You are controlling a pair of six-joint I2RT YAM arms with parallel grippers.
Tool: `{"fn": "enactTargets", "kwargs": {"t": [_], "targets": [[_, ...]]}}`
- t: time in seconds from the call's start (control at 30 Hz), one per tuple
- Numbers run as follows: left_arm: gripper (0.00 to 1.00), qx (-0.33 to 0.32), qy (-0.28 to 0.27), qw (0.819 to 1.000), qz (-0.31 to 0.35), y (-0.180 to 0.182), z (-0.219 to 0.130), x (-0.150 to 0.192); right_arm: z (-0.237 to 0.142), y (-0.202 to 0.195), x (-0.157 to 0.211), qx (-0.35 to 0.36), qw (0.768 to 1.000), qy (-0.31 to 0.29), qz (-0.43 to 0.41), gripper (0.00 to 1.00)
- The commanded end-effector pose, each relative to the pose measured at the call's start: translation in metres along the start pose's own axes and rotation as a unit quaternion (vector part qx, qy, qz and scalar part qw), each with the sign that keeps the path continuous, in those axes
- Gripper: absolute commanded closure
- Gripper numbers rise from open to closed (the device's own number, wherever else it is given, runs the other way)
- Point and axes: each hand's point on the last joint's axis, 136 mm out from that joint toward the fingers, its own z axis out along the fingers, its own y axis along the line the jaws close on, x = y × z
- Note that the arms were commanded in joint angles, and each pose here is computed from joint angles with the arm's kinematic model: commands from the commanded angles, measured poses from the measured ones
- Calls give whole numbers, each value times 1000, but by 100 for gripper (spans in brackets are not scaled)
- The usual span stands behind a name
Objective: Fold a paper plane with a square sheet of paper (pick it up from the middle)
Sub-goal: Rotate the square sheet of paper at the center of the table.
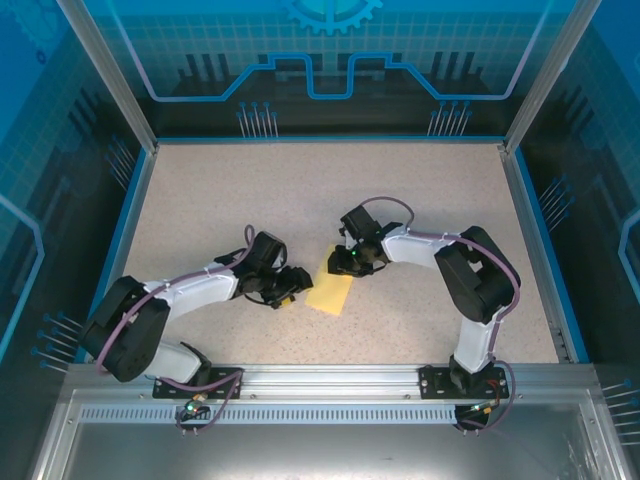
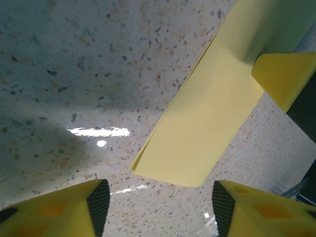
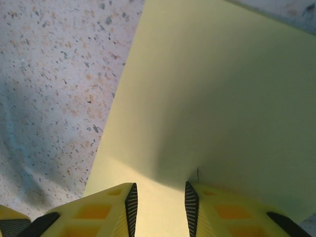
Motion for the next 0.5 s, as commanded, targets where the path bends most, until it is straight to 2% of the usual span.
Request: {"fn": "enactTargets", "kwargs": {"t": [0.0,0.17,0.47], "targets": [[46,8,26,1000,-12,-1,7,10,11,-13,10,9,1000,21,21,67],[56,8,38,999,-11,-2,10,14,16,-24,15,17,999,29,32,68],[62,-13,50,999,-11,5,18,17,21,-37,19,26,998,35,55,72]]}}
